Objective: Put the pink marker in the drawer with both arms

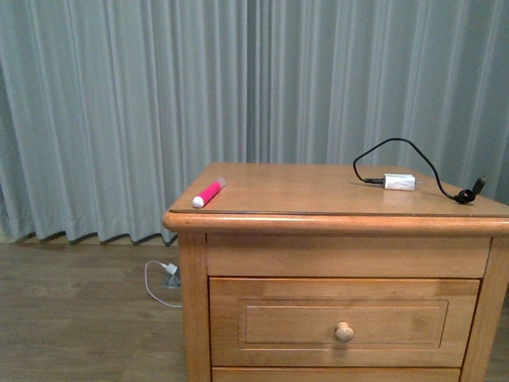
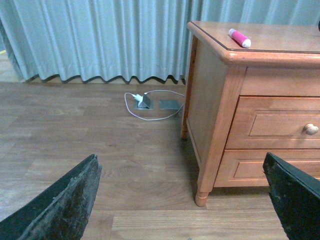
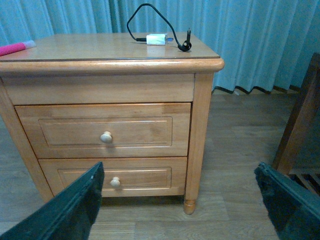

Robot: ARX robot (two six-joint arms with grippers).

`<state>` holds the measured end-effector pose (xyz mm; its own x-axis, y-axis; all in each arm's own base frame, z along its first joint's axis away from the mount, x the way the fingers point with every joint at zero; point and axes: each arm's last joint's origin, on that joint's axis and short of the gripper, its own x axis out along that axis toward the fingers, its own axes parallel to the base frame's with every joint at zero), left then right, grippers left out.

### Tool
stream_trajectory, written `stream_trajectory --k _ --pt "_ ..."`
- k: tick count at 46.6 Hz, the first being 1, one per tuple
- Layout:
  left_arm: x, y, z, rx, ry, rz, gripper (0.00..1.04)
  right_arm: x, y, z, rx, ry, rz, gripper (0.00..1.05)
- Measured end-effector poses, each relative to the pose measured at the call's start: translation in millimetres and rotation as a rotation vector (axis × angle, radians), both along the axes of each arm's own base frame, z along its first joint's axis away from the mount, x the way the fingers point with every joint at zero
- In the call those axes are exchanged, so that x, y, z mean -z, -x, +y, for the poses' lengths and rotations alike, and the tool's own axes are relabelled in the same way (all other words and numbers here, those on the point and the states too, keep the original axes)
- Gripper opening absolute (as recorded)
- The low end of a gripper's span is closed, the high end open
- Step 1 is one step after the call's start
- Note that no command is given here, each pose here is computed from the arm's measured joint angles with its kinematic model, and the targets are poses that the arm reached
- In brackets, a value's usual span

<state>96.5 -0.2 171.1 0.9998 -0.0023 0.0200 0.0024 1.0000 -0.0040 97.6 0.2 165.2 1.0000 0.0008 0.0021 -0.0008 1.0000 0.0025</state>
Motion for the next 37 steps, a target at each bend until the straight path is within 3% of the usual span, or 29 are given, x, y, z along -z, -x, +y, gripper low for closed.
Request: stream_trajectory --k 37 --pt "0.0 0.0 0.0 0.0 0.0 0.0 0.99 0.0 0.0 0.0 0.0 0.0 0.0 0.96"
